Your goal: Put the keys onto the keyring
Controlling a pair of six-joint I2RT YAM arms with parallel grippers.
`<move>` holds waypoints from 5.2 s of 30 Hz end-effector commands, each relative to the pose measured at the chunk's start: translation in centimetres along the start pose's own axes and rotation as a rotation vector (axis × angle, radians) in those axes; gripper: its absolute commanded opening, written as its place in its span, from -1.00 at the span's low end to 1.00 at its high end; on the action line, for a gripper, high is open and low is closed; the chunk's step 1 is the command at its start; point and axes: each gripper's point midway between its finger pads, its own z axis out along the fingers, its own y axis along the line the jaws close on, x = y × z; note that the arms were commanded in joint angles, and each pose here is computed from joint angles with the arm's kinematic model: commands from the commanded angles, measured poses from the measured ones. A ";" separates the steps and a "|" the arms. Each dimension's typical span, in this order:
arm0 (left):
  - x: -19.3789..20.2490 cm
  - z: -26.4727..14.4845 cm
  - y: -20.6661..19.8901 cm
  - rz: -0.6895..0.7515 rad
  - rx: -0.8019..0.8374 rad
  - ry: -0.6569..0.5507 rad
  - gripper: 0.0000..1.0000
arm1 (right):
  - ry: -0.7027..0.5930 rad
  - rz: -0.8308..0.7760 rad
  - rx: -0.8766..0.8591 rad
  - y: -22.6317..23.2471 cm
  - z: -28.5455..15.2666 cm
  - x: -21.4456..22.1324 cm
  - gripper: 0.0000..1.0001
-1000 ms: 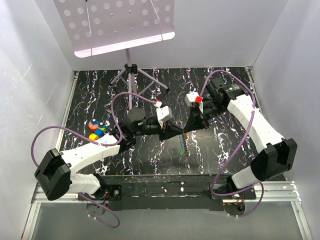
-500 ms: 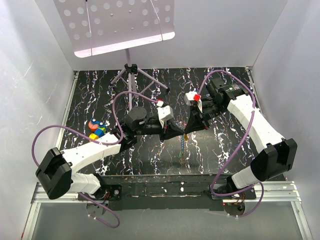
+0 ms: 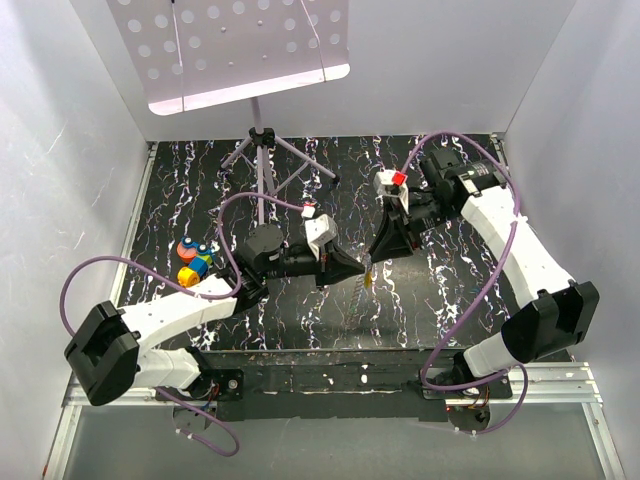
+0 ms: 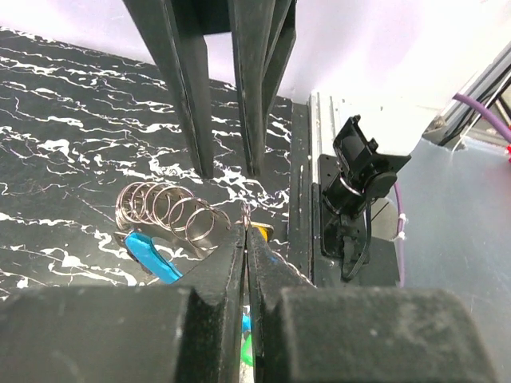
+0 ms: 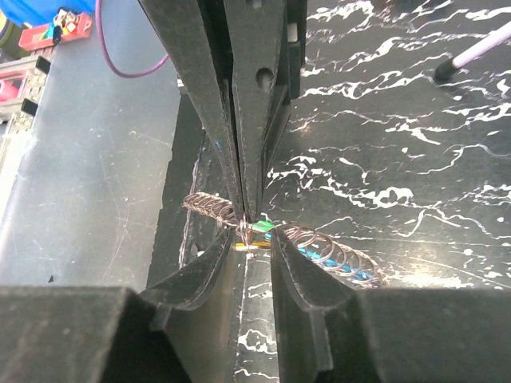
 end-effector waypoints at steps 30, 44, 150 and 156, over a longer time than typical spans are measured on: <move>-16.8 -2.7 -0.8 -0.075 0.026 -0.730 -1.00 | -0.276 0.049 0.068 5.8 -5.9 -12.6 -0.26; -15.6 -1.6 -0.7 -0.066 0.034 -0.654 -1.00 | -0.280 0.075 0.150 3.2 -6.9 -11.7 -0.30; -15.2 -2.0 -0.7 -0.030 0.077 -0.617 -1.00 | -0.271 0.161 0.015 2.1 -4.4 -9.6 -0.21; -15.2 -1.9 -0.6 -0.041 0.083 -0.619 -1.00 | -0.266 0.153 0.010 2.0 -4.2 -9.7 -0.21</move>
